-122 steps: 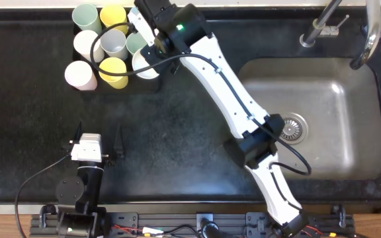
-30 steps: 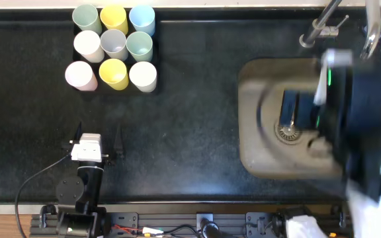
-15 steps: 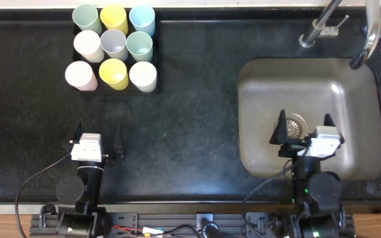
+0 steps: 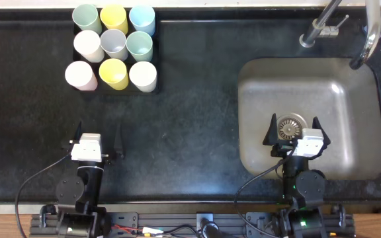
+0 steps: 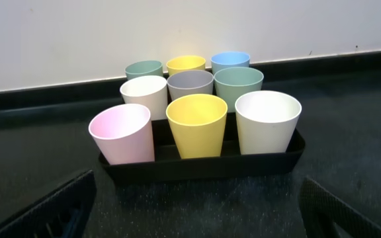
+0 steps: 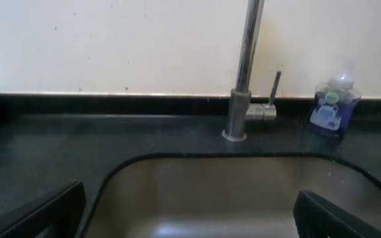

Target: Store Cups

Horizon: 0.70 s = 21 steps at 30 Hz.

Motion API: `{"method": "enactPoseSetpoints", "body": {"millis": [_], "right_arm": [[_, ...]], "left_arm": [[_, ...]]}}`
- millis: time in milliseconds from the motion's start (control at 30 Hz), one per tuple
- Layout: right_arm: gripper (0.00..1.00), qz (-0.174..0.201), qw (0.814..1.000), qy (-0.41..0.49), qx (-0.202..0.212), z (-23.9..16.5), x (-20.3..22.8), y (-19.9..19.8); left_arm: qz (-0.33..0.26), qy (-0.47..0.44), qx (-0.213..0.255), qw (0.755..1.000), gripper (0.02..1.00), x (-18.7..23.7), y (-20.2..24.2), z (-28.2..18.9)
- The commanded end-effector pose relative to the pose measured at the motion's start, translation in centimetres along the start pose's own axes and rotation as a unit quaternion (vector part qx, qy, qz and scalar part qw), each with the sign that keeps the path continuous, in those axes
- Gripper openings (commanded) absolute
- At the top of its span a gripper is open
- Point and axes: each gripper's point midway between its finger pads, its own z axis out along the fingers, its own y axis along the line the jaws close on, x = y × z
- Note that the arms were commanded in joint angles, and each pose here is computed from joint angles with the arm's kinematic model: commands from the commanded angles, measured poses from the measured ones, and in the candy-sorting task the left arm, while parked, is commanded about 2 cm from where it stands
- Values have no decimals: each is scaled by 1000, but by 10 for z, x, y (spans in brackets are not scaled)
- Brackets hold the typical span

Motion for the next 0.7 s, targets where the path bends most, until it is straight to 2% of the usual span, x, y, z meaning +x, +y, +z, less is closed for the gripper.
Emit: {"method": "enactPoseSetpoints", "body": {"millis": [33, 200, 700], "right_arm": [[998, -6, 1000, 19, 2, -4, 14, -2], [996, 6, 999, -31, 2, -10, -9, -3], [996, 5, 1000, -30, 2, -10, -9, -3]], "left_arm": [[4, -3, -5, 1000, 998, -1, 2, 0], [4, -3, -5, 1000, 998, -1, 2, 0], [4, -3, -5, 1000, 998, -1, 2, 0]]}}
